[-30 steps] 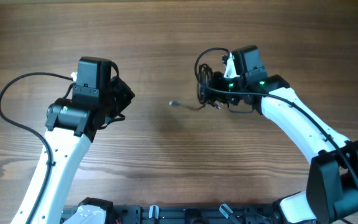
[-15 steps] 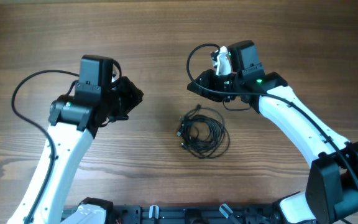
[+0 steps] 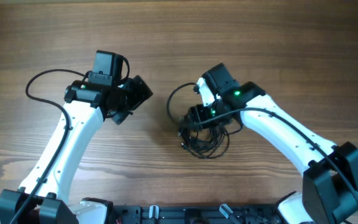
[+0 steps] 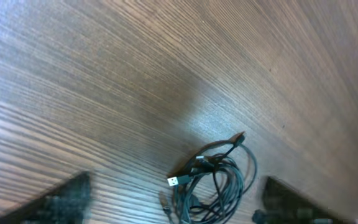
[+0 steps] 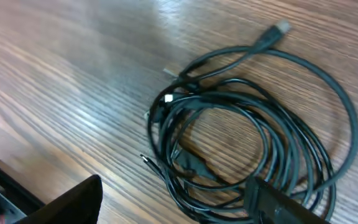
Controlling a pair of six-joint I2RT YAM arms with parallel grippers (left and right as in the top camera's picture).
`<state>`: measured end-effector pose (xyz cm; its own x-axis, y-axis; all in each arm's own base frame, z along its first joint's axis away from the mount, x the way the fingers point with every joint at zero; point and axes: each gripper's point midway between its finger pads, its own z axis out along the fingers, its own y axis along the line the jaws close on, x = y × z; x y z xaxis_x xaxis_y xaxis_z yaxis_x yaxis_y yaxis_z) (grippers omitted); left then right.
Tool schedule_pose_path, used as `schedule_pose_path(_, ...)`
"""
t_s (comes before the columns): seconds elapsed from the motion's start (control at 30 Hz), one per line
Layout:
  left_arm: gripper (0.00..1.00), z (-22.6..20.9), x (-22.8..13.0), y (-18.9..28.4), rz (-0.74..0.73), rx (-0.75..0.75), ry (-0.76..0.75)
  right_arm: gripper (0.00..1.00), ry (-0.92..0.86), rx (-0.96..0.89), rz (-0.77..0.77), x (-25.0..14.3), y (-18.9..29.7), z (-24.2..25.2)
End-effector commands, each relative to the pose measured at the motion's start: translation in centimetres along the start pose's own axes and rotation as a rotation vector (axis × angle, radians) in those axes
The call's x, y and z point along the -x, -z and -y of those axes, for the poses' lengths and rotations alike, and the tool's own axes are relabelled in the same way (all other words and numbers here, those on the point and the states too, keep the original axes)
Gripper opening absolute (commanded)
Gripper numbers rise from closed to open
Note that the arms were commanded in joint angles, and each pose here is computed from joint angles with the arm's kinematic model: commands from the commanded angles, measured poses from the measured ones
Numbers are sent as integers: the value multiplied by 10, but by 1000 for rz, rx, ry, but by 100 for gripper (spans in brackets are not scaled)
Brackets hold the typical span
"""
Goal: Untangle cables
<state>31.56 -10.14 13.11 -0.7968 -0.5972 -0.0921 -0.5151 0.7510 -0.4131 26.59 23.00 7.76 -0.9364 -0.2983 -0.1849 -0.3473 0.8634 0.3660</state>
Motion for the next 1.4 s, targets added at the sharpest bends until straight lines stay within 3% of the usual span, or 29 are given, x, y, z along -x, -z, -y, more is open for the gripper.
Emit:
schedule_pose_path(0.0, 98, -12, 18, 3, 26, 8, 63, 74, 152, -64, -6, -8, -11, -2)
schedule_pose_path(0.13, 100, -34, 33, 9, 31, 29, 151, 74, 185, -109, -10, -6, -33, 1)
schedule_pose_path(0.17, 100, -42, 36, 11, 31, 40, 177, 68, 182, -111, -21, -6, -40, 3)
schedule_pose_path(0.2, 100, -45, 37, 11, 31, 45, 187, 59, 179, -113, -29, -7, -44, 5)
schedule_pose_path(0.27, 100, -52, 41, 14, 35, 54, 215, 30, 161, -104, -54, -11, -52, 6)
schedule_pose_path(0.3, 100, -53, 42, 14, 36, 55, 219, 22, 132, -105, -49, -10, -52, 6)
schedule_pose_path(0.33, 100, -53, 42, 14, 37, 54, 219, 4, 111, -102, -39, -7, -51, 4)
schedule_pose_path(0.43, 100, -53, 41, 14, 35, 55, 216, 4, 4, -60, 36, 18, -33, -14)
schedule_pose_path(0.53, 99, -48, 35, 13, 11, 40, 195, 4, 32, 59, 180, 64, 27, -62)
schedule_pose_path(0.73, 100, -25, 13, 5, -24, 27, 99, 4, 148, 217, 645, 144, 211, -146)
schedule_pose_path(0.8, 100, -19, 11, 4, -19, 19, 77, 4, 79, 197, 824, 162, 269, -149)
schedule_pose_path(0.93, 100, -18, 11, 4, -18, 17, 72, 4, -13, 217, 1212, 173, 394, -154)
schedule_pose_path(1.03, 100, -18, 11, 4, -18, 17, 72, 4, -33, 307, 1530, 159, 490, -162)
schedule_pose_path(1.1, 100, -18, 11, 4, -18, 16, 72, 4, -20, 381, 1640, 150, 524, -170)
schedule_pose_path(1.23, 100, -16, 12, 3, -13, 11, 70, 4, -37, 540, 1783, 144, 564, -181)
schedule_pose_path(1.3, 100, -16, 12, 3, -13, 11, 71, 4, -21, 606, 1651, 156, 534, -193)
schedule_pose_path(1.37, 100, -16, 12, 3, -14, 11, 71, 4, 35, 568, 1425, 184, 461, -204)
